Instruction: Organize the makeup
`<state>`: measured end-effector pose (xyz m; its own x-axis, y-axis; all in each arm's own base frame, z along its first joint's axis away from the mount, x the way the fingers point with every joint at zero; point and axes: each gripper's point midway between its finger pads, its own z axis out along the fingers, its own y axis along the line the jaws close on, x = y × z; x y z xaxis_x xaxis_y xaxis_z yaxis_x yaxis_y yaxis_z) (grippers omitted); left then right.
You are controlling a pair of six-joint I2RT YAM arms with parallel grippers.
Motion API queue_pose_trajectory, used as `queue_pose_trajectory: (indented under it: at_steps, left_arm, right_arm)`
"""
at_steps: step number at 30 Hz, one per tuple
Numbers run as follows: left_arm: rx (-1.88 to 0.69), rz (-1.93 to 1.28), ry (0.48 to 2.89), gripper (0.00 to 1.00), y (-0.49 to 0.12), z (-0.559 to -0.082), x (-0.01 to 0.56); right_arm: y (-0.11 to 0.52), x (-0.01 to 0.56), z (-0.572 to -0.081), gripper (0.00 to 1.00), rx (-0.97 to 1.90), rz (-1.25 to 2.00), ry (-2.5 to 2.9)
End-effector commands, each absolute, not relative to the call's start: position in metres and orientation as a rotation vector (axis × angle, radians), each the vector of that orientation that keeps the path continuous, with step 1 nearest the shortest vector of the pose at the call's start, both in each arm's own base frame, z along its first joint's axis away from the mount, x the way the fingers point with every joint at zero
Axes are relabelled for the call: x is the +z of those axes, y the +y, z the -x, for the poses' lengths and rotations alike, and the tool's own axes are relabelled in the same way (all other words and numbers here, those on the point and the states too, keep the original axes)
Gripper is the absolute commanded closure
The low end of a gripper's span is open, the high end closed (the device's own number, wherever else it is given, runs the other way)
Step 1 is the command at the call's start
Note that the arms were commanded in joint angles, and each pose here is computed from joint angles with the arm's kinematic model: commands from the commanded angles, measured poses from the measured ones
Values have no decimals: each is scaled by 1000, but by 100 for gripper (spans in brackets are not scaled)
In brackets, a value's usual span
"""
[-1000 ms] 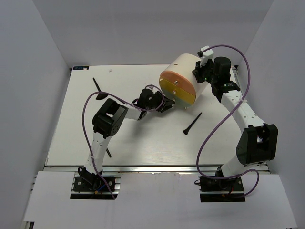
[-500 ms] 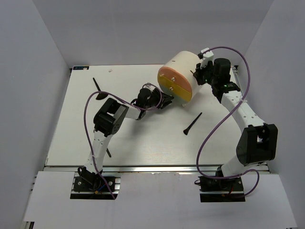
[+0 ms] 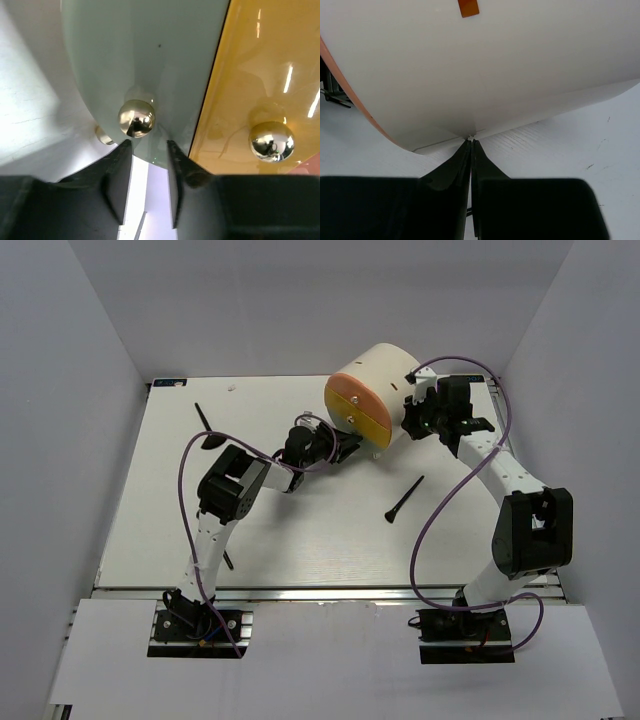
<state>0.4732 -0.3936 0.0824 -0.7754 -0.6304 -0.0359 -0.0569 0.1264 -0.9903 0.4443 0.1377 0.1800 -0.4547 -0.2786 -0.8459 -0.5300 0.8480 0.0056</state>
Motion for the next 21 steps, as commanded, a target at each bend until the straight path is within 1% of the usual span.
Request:
queue_pose_trajectory:
  at_steps: [1, 7, 13, 21]
  left_arm:
    - [-1701, 652, 1913, 55, -387, -475, 95]
    - [-1644, 664, 1908, 44, -369, -469, 93]
    - [-1593, 684, 1913, 41, -360, -487, 93]
    - [-1631, 655, 1886, 40, -364, -497, 101]
  right_arm:
    - [145, 187, -443, 92, 357, 596, 2044]
    - [146, 188, -442, 92, 368, 596, 2041]
    - [146, 194, -443, 91, 366, 595, 2025]
    - [147, 199, -442, 90, 369, 597, 2013]
